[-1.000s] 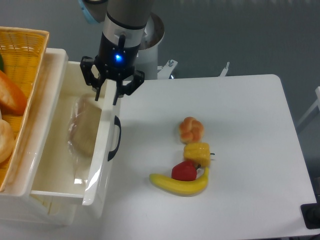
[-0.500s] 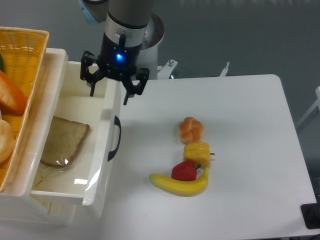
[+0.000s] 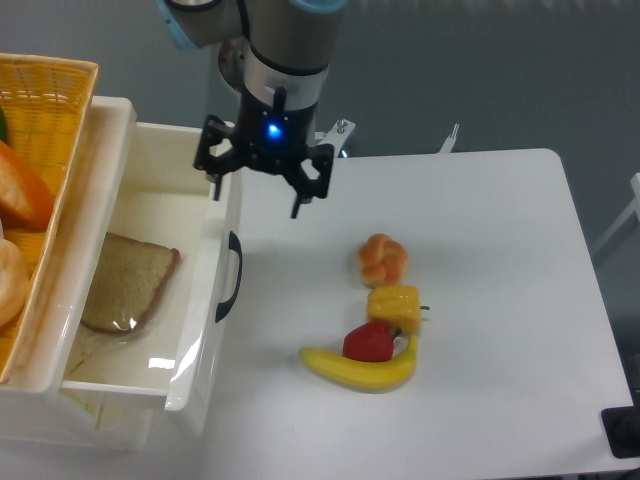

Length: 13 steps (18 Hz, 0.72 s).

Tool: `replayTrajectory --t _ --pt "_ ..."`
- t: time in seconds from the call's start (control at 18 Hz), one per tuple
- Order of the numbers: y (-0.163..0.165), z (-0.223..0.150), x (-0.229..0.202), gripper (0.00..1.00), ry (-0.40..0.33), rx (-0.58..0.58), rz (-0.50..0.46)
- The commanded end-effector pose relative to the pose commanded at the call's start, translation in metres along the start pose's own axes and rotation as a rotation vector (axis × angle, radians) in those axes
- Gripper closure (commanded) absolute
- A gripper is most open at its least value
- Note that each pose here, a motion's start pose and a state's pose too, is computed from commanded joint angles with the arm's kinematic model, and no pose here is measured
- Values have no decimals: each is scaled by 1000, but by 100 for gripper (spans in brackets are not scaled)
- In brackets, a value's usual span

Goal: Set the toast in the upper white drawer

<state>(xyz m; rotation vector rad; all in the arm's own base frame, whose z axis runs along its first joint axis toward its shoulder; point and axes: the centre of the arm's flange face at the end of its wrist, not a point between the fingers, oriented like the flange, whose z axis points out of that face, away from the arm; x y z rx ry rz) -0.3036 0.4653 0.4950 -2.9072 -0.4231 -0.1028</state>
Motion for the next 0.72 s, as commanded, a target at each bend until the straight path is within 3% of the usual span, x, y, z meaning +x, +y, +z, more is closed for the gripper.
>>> replayTrajectory --t 0.17,0.33,0.5,0.72 --pt "-3 18 -22 0 -11 -32 -21" --pt "-6 34 -41 0 -115 -80 50" --pt "-5 52 -52 0 -132 -137 122" --pt "-6 50 -54 0 -141 -126 122"
